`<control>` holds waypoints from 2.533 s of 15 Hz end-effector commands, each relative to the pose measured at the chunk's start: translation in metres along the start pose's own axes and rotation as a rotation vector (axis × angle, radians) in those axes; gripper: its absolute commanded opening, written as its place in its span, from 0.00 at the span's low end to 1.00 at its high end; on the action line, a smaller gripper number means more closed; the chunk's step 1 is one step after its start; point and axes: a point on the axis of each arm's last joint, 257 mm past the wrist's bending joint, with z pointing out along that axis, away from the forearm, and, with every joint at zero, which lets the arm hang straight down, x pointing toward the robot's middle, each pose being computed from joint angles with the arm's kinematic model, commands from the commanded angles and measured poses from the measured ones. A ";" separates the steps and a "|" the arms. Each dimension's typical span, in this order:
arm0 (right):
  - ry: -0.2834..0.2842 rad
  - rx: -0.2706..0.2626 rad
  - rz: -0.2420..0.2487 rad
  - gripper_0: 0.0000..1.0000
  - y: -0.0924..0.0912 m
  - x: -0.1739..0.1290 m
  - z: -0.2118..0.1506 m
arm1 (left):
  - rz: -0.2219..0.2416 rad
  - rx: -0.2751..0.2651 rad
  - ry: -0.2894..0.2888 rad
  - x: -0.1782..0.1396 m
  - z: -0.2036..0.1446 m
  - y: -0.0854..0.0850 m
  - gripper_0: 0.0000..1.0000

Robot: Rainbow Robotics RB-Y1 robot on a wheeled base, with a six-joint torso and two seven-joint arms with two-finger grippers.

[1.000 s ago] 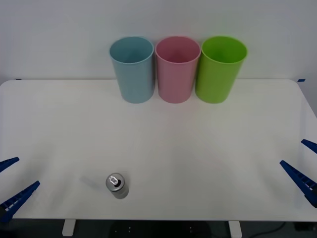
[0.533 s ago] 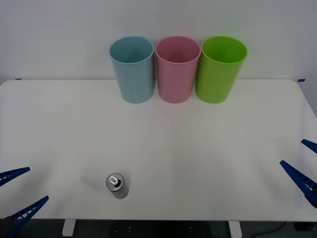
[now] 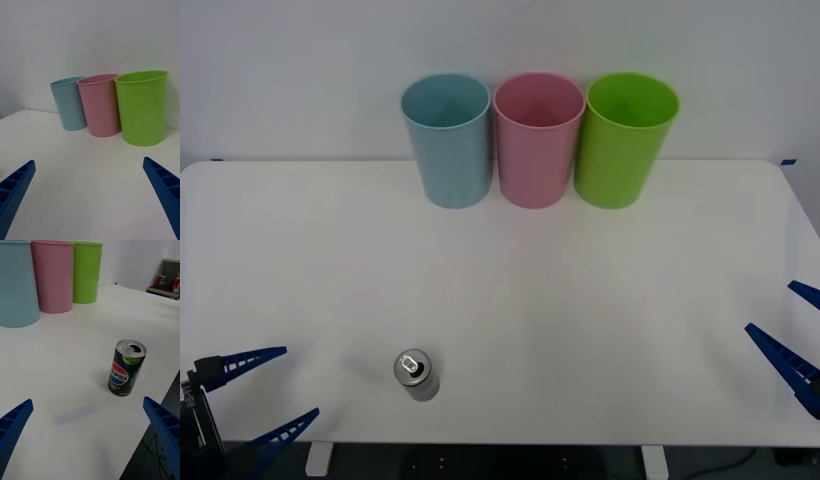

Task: Grasp the object on the table and drop it into the matching bin: aluminum can to the light blue bin, PET bottle to the pink bin.

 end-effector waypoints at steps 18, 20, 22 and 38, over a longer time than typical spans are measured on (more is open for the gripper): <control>0.000 0.000 0.000 1.00 0.000 0.000 0.000 | 0.022 0.108 -0.119 0.021 0.082 -0.047 1.00; 0.000 0.000 0.000 1.00 0.000 0.000 0.000 | 0.020 0.124 -0.117 0.025 0.090 -0.050 1.00; 0.000 0.000 0.000 1.00 0.000 0.000 0.000 | 0.019 0.140 -0.118 0.028 0.099 -0.053 1.00; 0.000 0.000 0.000 1.00 0.000 0.000 0.000 | 0.070 0.153 -0.135 0.033 0.158 -0.068 1.00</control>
